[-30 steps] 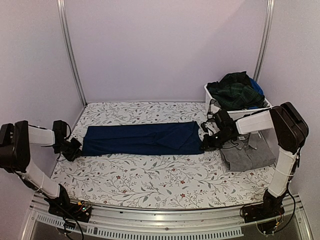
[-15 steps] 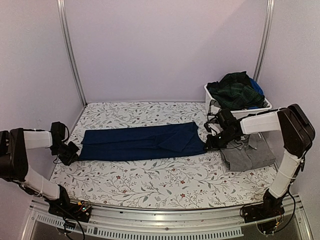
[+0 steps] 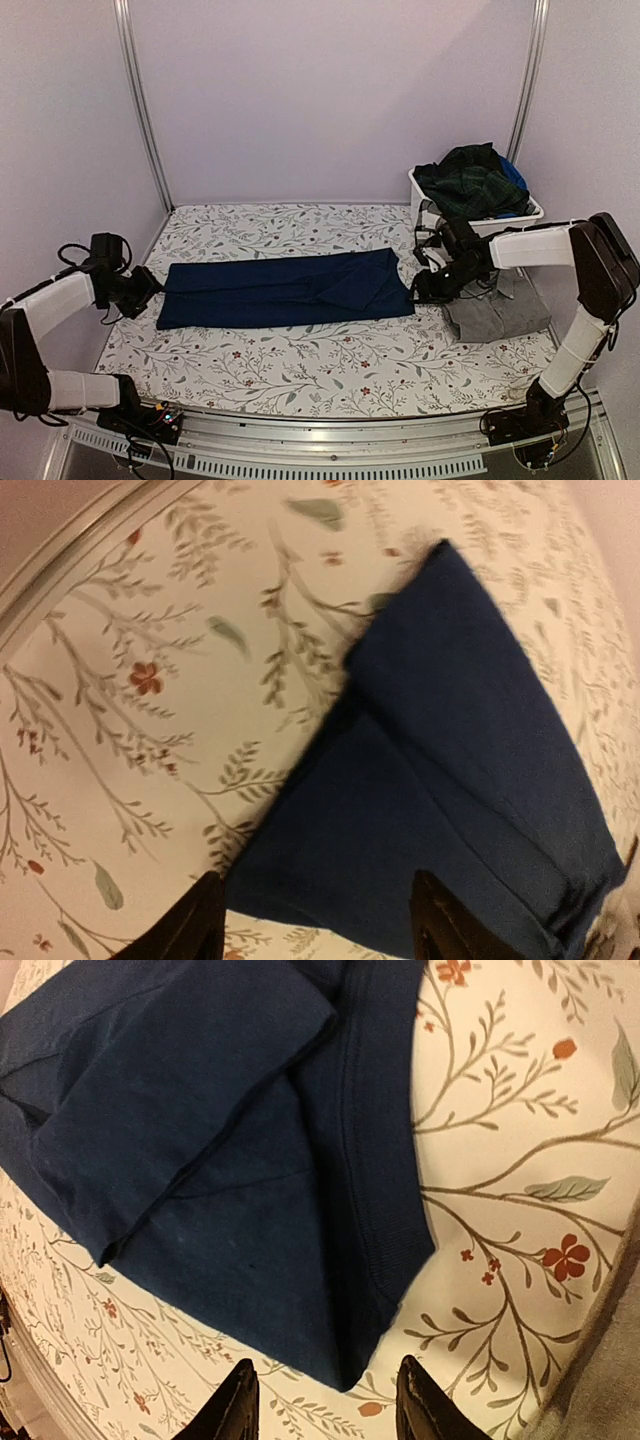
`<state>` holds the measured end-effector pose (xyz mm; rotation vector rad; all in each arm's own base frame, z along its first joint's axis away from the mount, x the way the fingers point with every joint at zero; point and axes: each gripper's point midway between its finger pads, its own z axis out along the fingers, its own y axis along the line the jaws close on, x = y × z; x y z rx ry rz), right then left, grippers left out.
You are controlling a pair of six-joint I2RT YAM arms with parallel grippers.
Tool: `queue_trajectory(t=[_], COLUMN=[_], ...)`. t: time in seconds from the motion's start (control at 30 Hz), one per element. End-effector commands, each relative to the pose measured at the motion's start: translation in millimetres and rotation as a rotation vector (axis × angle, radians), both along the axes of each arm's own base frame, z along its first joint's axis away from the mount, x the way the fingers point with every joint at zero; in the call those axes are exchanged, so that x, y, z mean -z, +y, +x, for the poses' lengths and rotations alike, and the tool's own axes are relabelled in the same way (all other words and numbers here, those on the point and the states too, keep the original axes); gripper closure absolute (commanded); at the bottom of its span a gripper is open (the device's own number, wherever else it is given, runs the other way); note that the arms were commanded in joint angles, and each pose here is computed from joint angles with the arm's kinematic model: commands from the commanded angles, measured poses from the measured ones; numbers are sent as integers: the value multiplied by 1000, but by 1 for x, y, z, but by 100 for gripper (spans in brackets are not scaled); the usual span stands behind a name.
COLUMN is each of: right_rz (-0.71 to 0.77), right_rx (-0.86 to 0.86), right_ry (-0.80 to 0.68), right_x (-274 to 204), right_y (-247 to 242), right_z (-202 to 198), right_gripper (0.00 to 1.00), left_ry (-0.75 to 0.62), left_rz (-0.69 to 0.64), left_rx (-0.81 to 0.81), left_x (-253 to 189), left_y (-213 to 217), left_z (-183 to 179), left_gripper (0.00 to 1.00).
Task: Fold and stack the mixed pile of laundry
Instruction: Smooth out the rectangle-folded T-shirt at the center of the board.
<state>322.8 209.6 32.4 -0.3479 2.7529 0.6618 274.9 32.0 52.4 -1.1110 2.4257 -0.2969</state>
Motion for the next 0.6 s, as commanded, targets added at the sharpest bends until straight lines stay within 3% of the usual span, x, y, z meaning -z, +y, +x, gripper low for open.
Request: queue_trajectory(t=[0.0,0.17,0.3,0.47,0.57], right_rz=[125,278,280,253,244], right_rx=[-14,-93,-120,-72,-38], right_ry=[-168,-178,-134,-86,-60], right_x=[-77,-106,-89,-55,-33], right_y=[17,49,66,59,56], right_z=[24,26,19,13,12], right_gripper=[54,56,58,63,65], left_ry=[-426,-590,-767,-788,-729], left_rz=[46,-8,80,176,225], left_rx=[244,633,961,1267,1439], left_x=[-99,-135,-165,-155,-119], left_y=[-42,-147,-247,-352,-412], left_z=[49,75,76,76,69], left_gripper=[33,32,35,45,48])
